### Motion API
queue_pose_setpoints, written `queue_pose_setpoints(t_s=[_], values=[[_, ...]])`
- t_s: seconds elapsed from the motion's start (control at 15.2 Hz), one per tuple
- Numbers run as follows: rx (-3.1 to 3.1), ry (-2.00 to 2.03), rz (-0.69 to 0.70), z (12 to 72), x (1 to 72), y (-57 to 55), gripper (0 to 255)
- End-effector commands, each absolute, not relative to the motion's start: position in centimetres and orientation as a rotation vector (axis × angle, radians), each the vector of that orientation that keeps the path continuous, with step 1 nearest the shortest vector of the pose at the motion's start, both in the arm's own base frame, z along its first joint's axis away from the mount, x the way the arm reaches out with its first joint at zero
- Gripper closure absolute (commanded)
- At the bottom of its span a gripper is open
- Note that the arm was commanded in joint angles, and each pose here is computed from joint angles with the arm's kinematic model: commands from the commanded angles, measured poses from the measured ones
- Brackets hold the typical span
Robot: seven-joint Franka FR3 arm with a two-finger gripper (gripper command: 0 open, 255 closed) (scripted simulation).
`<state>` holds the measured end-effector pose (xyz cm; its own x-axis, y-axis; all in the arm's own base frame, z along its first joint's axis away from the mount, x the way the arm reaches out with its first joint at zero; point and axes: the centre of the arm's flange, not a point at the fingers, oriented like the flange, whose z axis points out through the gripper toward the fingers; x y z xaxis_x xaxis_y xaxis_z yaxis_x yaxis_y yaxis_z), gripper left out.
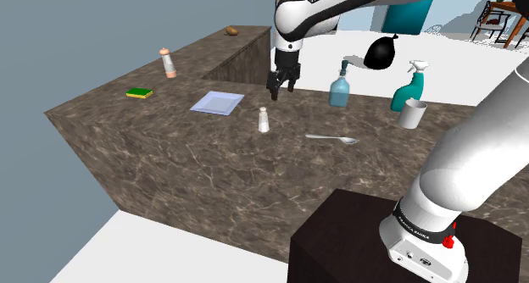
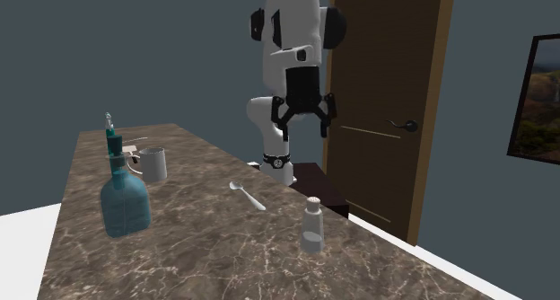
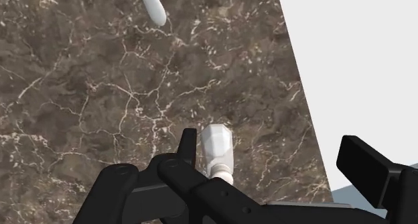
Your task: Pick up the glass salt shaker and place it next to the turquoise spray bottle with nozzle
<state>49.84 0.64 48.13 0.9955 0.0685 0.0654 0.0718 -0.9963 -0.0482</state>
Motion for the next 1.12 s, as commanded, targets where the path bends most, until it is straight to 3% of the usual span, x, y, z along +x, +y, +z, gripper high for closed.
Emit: queue_pose_setpoints(t_s=[0.0,0.53,1.06], values=[[-3.084,-0.093,-0.083,46.8,52.3,0.4,0],[-3.066,-0.031,-0.020,40.5,61.3,-0.6,0],[-3.065,-0.029,-0.018,36.2,61.7,-0.3,0]])
